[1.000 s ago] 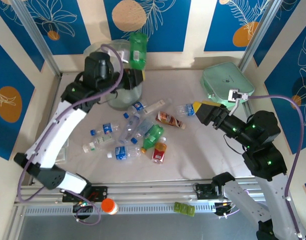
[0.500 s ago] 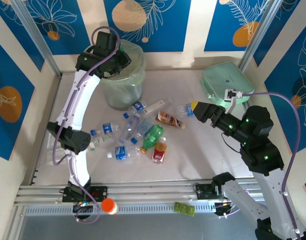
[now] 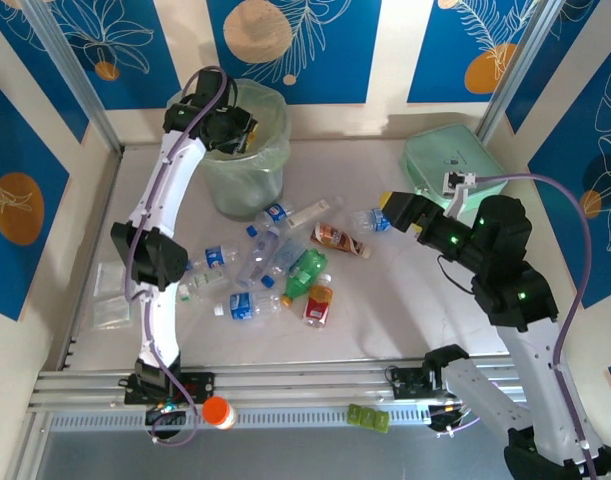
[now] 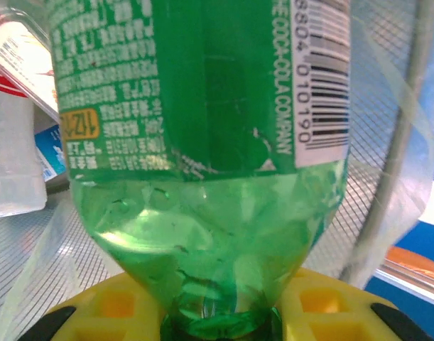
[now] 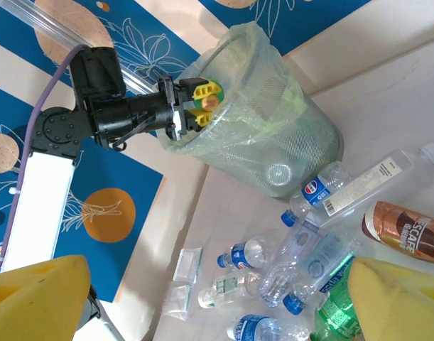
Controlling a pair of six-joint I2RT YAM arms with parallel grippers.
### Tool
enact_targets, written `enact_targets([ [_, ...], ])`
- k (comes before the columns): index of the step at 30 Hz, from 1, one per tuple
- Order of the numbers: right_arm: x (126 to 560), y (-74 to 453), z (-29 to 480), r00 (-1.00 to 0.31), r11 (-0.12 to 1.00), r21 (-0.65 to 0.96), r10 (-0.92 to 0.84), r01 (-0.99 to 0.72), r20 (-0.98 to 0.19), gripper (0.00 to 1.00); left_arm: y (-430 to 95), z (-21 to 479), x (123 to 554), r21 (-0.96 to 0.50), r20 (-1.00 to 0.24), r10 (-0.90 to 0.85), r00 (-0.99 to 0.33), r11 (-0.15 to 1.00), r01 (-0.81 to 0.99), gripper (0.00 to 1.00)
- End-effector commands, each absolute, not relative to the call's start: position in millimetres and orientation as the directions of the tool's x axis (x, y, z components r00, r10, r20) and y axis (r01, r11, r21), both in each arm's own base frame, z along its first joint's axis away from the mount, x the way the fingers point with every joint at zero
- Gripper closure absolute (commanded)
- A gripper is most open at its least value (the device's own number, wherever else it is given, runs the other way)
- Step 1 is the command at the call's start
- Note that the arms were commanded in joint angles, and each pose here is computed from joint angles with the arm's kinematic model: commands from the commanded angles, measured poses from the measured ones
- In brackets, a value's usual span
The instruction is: Put the plastic bottles in the bin
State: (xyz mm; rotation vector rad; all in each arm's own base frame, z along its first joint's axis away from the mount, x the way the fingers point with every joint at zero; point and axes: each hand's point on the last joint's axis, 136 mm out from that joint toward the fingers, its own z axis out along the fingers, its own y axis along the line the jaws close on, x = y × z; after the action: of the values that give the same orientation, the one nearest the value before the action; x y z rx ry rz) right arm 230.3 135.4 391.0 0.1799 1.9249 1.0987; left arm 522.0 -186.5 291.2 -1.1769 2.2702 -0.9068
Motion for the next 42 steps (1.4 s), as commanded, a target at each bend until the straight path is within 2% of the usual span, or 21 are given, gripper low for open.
enact_targets([
  [1,233,134,394,-0.596,0.587,0.766,0.526,-0.262,-0.607,0.06,-193,299,535,-0.763,0.040,-0.850,-0.526,0.313,-0.565,0.94],
  [4,235,134,390,-0.603,0.584,0.772,0.529,-0.251,-0.597,0.06,-197,290,541,-0.762,0.073,-0.847,-0.526,0.293,-0.578,0.88],
  [9,236,134,386,-0.609,0.585,0.775,0.531,-0.239,-0.589,0.06,-206,280,546,-0.768,0.129,-0.834,-0.536,0.258,-0.586,0.68],
  [13,235,134,386,-0.608,0.585,0.775,0.533,-0.237,-0.588,0.06,-201,281,545,-0.763,0.118,-0.841,-0.528,0.263,-0.590,0.57],
  [15,235,134,387,-0.608,0.583,0.777,0.534,-0.239,-0.587,0.07,-203,282,545,-0.768,0.129,-0.836,-0.533,0.255,-0.587,0.54],
  [23,231,135,392,-0.606,0.575,0.779,0.534,-0.252,-0.590,0.07,-199,308,536,-0.799,0.104,-0.828,-0.551,0.260,-0.543,0.53],
  [26,228,136,392,-0.606,0.575,0.775,0.526,-0.263,-0.597,0.07,-200,340,530,-0.847,0.040,-0.808,-0.588,0.285,-0.450,0.53],
  [31,226,141,382,-0.628,0.587,0.761,0.490,-0.275,-0.605,0.09,-196,395,499,-0.884,-0.141,-0.752,-0.644,0.389,-0.261,0.54],
  [36,222,154,363,-0.673,0.616,0.729,0.406,-0.299,-0.619,0.10,-202,438,441,-0.847,-0.415,-0.618,-0.667,0.531,0.035,0.54],
  [39,219,163,346,-0.705,0.653,0.688,0.325,-0.315,-0.631,0.11,-216,448,395,-0.784,-0.568,-0.490,-0.662,0.567,0.252,0.54],
  [42,219,167,321,-0.744,0.703,0.653,0.271,-0.281,-0.611,0.12,-214,423,356,-0.722,-0.631,-0.417,-0.654,0.624,0.299,0.53],
])
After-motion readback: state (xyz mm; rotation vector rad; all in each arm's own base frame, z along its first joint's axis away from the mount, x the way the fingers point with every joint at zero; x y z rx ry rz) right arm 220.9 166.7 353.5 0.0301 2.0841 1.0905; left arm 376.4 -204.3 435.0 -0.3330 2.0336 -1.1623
